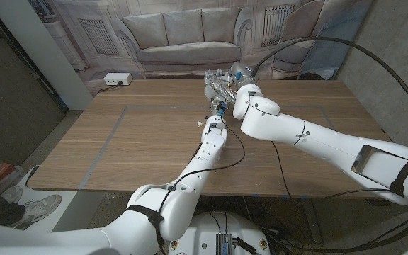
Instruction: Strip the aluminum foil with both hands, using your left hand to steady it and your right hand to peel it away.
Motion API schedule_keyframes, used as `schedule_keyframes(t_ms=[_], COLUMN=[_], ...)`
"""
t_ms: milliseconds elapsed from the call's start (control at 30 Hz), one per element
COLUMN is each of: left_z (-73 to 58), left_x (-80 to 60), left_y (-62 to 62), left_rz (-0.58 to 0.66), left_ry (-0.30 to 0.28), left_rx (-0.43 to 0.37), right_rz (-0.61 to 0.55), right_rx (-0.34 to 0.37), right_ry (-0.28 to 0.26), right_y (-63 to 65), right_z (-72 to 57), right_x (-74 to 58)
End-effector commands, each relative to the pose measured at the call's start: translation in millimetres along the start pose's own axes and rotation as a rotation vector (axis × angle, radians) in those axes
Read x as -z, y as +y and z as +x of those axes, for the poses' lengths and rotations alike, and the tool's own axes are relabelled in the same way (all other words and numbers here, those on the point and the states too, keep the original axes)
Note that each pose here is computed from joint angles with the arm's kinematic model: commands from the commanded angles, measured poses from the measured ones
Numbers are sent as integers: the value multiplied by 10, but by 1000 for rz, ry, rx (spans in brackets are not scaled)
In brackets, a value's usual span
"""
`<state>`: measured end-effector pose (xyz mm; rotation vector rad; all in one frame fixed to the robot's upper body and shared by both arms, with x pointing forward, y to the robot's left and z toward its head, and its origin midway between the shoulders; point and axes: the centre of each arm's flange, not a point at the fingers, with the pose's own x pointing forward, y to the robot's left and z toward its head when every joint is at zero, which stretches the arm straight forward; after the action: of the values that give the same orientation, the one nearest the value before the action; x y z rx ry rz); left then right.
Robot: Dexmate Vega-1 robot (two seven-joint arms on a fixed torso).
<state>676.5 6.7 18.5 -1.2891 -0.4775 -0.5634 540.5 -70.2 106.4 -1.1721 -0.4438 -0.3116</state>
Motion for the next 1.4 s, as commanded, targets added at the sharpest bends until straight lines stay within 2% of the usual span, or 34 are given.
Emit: schedule_keyframes(t_ms=[33,300,600,967,1200,1267,1367,1400], left_z=[50,69,38,36,33,68,70,31], left_x=[33,48,70,48,101,146,184,199], left_y=[-40,-48,12,12,46,76,100,98], left_rz=[-59,-74,-56,-51,-59,-96,-119,-123], left_ry=[23,28,37,36,79,108,125,122], left_rx=[-3,11,-5,5,13,77,87,26], right_rz=[-66,-84,-28,-34,-44,-51,-57,-60], right_rx=[-35,-31,66,89,87,87,81,81], right_ry=[12,10,-11,-25,-14,-12,-8,-6], right_y=[86,134,151,149,138,139,138,136], right_z=[50,67,42,45,59,62,67,67], right_x=[-42,-70,-62,-90,-101,-107,-117,-125])
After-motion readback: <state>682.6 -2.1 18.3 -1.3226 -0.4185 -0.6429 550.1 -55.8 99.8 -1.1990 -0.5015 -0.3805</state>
